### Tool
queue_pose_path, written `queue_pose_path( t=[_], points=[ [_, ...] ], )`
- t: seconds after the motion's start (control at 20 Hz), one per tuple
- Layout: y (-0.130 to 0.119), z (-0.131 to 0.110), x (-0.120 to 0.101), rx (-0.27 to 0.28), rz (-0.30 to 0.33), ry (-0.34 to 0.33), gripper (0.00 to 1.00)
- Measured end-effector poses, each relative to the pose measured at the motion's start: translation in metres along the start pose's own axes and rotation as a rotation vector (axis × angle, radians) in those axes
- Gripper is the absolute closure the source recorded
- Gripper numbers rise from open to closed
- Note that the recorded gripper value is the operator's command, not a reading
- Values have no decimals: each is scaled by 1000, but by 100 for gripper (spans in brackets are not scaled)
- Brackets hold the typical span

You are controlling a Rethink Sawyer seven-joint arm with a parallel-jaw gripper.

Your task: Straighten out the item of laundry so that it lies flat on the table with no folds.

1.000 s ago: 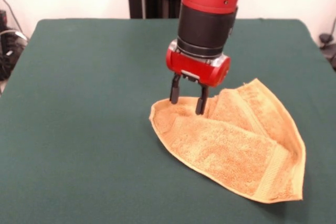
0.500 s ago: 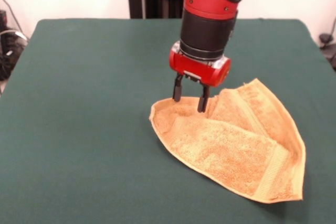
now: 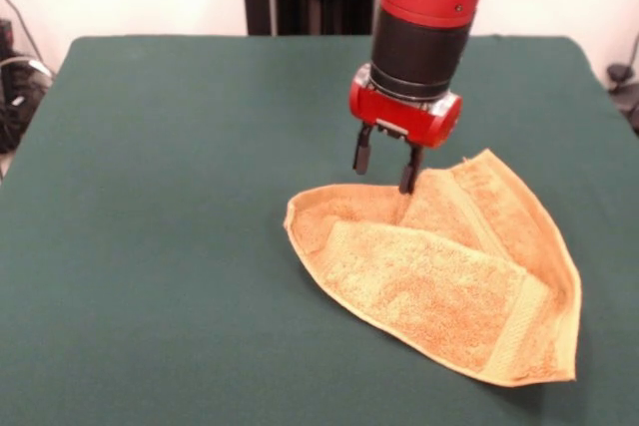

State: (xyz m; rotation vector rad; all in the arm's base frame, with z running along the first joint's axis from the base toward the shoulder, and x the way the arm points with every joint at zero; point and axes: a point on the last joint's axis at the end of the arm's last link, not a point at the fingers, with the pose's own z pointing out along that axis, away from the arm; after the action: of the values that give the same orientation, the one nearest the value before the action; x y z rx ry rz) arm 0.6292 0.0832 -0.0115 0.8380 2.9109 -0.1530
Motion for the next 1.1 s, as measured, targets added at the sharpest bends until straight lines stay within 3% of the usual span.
queue_pose_path(
  t=[1.1],
  points=[
    [-14, 32, 5, 22, 45, 35, 0]
  ],
)
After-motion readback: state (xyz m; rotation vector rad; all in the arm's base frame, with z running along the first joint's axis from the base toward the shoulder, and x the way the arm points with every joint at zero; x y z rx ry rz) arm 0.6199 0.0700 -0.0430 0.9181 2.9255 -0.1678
